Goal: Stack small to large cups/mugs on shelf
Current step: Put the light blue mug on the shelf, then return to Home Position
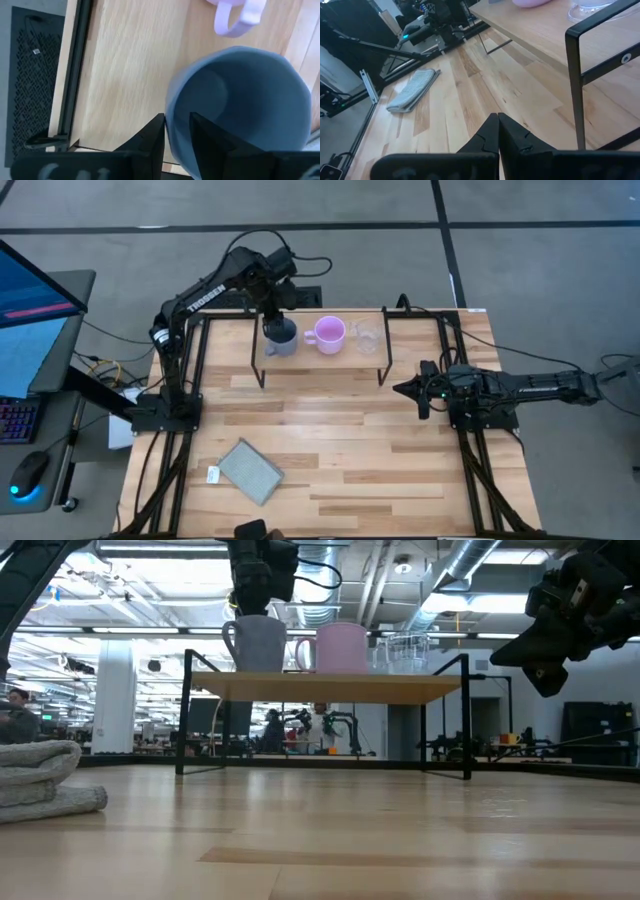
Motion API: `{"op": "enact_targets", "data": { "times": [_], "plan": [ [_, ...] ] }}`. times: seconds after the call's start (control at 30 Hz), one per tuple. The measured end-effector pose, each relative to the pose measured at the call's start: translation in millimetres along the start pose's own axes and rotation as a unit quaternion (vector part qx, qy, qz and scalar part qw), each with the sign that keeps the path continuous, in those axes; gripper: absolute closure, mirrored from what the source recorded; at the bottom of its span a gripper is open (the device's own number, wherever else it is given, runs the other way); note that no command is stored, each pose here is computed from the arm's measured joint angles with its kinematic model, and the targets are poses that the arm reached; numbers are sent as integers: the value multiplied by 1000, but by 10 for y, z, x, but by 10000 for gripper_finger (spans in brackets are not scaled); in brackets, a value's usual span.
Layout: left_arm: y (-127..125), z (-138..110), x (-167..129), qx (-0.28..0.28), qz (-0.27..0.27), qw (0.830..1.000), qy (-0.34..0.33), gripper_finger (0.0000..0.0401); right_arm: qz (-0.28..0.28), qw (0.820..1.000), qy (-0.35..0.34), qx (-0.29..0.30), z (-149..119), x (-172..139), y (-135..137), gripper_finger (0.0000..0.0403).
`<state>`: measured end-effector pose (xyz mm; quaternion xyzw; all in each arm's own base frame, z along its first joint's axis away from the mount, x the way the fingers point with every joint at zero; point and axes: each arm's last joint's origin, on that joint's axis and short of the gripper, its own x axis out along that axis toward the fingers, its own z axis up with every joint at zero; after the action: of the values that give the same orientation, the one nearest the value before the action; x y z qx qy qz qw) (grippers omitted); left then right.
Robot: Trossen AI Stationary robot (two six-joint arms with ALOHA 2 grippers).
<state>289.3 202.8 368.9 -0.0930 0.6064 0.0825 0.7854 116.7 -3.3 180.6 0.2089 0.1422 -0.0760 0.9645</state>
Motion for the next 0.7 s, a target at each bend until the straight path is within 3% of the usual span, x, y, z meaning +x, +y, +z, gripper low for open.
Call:
{"op": "enact_targets", "data": {
  "times": [0.2, 0.53, 0.7],
  "plan": [
    [8, -4, -4, 1, 18, 1000, 6, 314, 0, 1000, 0, 0, 0, 0, 0, 381],
    [8, -5, -8, 5, 19, 1000, 6, 249, 0, 1000, 0, 0, 0, 0, 0, 381],
    [7, -5, -11, -10, 18, 1000, 4, 239, 0, 1000, 0, 0, 0, 0, 0, 381]
  ]
}}
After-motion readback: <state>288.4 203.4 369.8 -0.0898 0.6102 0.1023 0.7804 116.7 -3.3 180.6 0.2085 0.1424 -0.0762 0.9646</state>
